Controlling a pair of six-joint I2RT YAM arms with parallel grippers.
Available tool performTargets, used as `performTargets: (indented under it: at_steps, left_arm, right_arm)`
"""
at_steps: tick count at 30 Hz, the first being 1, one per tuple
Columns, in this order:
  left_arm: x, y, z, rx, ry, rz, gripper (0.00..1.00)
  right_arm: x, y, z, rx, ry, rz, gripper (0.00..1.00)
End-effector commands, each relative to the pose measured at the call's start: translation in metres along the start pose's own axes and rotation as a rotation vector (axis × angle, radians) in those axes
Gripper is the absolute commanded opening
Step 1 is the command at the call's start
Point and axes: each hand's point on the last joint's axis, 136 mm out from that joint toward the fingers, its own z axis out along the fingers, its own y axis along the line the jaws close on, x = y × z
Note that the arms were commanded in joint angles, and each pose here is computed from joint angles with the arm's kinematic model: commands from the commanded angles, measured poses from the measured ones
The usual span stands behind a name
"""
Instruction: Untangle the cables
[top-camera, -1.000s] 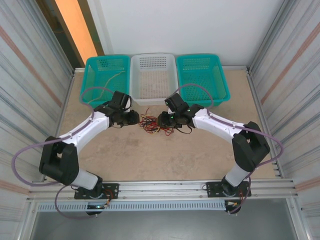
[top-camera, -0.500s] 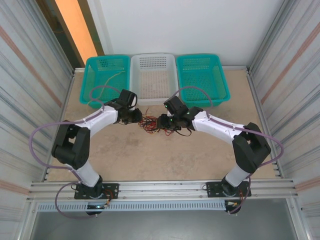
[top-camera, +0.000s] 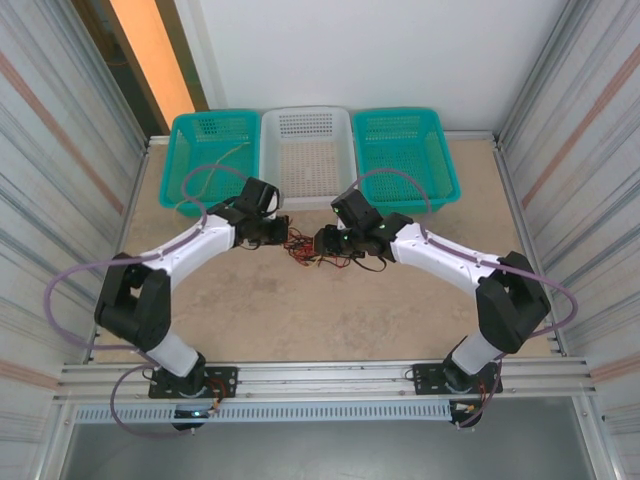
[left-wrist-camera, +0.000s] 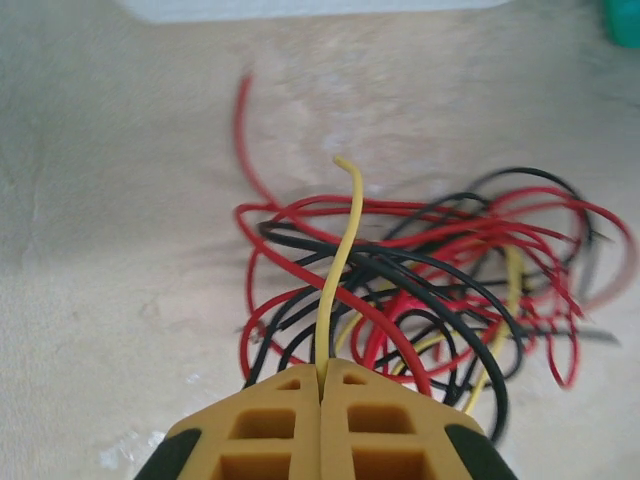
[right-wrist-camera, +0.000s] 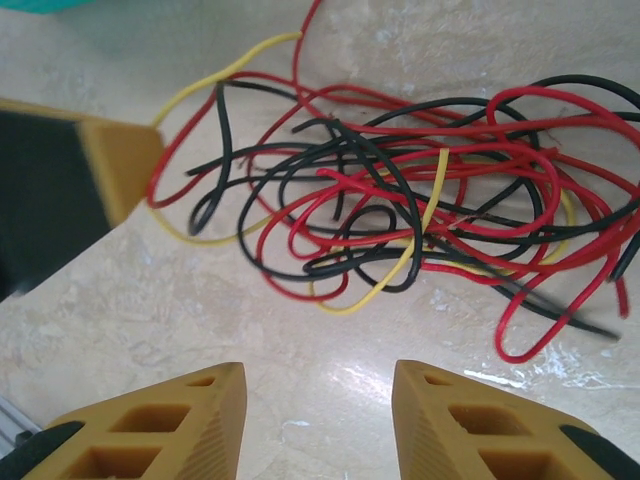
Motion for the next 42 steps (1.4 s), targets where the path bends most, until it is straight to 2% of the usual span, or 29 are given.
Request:
performTargets:
  at_steps: [1,7,14,20,27,35,42]
  left_arm:
    - [-0.025,-0.037,-0.055,0.071,-0.123,0.123,0.0]
    - [-0.038,-0.082,-0.118,0.223,-0.234,0.201,0.0]
    - [-0.046,-0.098,-0.152,0.3,-0.287,0.193,0.0]
    - [-0.052,-0.113,-0.17,0.378,-0.312,0.187,0.0]
    - [-0.059,-0.121,-0.191,0.423,-0.359,0.184,0.0]
    - [-0.061,-0.127,-0.204,0.454,-0.385,0.193,0.0]
    - [-0.059,-0.128,-0.203,0.466,-0.382,0.185,0.0]
  right_arm:
    - [-0.006,0.002,-0.017,0.005,-0.036,-0.011,0.44]
    - [-0.016,0.009,-0.037,-0.017,-0.083,-0.038,0.49]
    - [-0.023,0.01,-0.061,-0.012,-0.134,-0.065,0.55]
    - [-0.024,0.008,-0.072,-0.008,-0.152,-0.073,0.6]
    - [-0.017,0.016,-0.059,-0.045,-0.112,-0.056,0.6]
    - [-0.015,0.031,-0.038,-0.111,-0.076,-0.027,0.52]
    - [-0.016,0.045,-0.024,-0.181,-0.05,0.003,0.51]
